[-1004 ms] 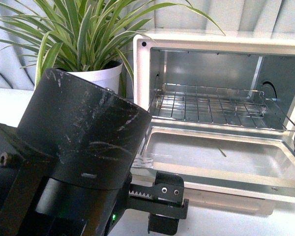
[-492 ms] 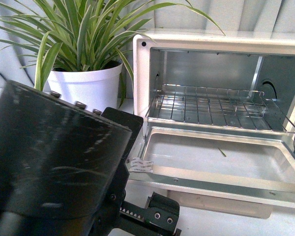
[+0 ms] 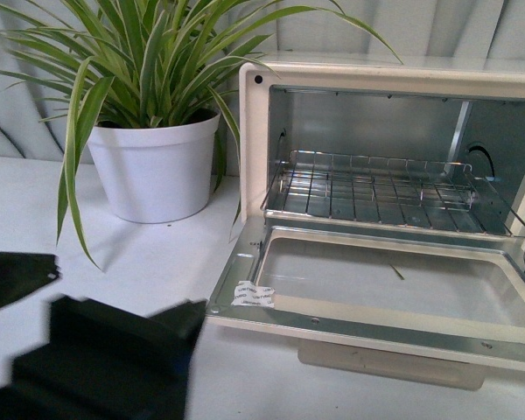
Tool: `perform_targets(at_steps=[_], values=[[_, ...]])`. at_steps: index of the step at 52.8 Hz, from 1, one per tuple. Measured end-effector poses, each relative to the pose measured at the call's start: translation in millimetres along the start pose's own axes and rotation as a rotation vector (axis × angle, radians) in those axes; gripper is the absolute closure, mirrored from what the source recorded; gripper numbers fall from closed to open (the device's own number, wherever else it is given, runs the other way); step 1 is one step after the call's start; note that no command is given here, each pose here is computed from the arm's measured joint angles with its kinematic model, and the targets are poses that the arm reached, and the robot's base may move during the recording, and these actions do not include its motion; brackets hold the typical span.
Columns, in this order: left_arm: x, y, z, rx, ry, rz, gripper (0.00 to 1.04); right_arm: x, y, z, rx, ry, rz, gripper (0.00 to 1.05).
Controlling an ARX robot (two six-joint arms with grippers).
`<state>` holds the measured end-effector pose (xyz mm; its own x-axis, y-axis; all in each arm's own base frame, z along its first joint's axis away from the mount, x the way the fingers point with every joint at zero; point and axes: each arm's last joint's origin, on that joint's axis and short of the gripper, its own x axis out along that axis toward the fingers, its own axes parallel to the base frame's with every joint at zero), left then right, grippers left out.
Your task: Open oven
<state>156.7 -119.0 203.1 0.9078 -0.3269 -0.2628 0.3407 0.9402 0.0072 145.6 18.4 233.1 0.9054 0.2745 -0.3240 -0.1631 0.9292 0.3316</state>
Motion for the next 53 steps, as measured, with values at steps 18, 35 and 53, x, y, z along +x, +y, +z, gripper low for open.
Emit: perform_targets(at_steps=[18, 35, 53], values=[[-48.7, 46.2, -21.0, -0.140, -0.158, 0.239, 0.07, -34.9, -7.1, -44.2, -0.054, -0.148, 0.024, 0.09], [-73.1, 70.5, -40.9, -0.214, -0.194, 0.383, 0.07, -28.0, -14.6, -63.1, -0.043, -0.183, -0.004, 0.09], [-80.0, 73.7, -46.5, -0.103, -0.268, 0.325, 0.34, -28.1, -18.8, -64.9, -0.210, -0.367, -0.181, 0.32]])
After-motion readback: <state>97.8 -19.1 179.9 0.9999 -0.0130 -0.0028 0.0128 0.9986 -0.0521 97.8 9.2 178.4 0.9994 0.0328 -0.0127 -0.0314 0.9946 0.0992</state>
